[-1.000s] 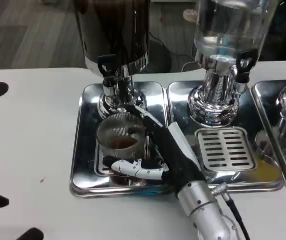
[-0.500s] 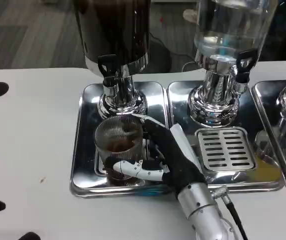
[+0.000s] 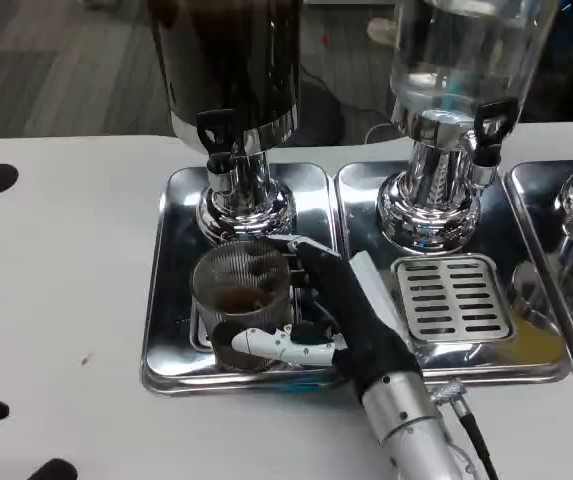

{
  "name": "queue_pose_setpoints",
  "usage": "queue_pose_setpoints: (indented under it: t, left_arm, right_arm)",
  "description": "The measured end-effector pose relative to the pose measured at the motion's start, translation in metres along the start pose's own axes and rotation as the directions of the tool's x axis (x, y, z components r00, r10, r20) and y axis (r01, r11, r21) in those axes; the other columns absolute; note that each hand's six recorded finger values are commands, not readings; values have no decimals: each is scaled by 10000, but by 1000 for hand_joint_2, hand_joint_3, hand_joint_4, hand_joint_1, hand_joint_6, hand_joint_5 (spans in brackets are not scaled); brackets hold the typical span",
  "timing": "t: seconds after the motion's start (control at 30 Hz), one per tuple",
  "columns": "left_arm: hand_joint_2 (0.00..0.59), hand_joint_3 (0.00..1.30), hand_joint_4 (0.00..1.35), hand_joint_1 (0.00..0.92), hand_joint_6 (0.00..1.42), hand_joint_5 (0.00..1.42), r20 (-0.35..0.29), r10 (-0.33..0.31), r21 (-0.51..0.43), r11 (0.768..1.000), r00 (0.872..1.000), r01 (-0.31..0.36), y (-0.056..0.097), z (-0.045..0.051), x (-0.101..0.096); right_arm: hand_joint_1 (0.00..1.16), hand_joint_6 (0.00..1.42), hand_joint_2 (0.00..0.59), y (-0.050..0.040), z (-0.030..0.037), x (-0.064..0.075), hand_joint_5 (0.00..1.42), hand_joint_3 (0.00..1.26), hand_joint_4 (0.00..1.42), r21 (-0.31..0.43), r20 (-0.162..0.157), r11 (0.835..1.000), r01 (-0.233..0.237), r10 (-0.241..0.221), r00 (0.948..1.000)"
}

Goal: Grasp the cup under the faucet to collect the drink, then remove the cup.

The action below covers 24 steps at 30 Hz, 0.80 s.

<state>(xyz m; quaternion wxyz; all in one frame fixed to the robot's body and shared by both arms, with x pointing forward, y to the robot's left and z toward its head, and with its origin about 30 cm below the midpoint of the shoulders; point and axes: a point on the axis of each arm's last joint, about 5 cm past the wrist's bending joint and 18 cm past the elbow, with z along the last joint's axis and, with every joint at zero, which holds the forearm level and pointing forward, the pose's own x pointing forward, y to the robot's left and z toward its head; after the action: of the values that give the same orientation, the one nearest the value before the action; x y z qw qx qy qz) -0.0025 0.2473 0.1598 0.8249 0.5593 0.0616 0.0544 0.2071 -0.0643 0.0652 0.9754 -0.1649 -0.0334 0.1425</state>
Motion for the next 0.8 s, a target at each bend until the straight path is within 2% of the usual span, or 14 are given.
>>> queue_pose_setpoints:
  t: [0.47, 0.7, 0.8]
  left_arm:
    - [112, 448, 362, 0, 620, 469, 136, 152, -102, 9998, 9998, -151, -18, 19, 43]
    - [112, 448, 362, 0, 620, 469, 141, 160, -181, 9997, 9998, -158, -29, 25, 64]
    - [112, 448, 362, 0, 620, 469, 190, 78, -281, 9996, 9998, -73, -45, 36, 77]
  right_arm:
    - [813, 281, 101, -76, -58, -125, 474, 427, 449, 348, -78, 9988, 337, -335, 9994]
    - [794, 284, 105, -166, -78, -235, 474, 433, 447, 289, -24, 9989, 360, -359, 9994]
    - [792, 284, 105, -219, -79, -301, 474, 433, 444, 307, 120, 9986, 426, -430, 9990]
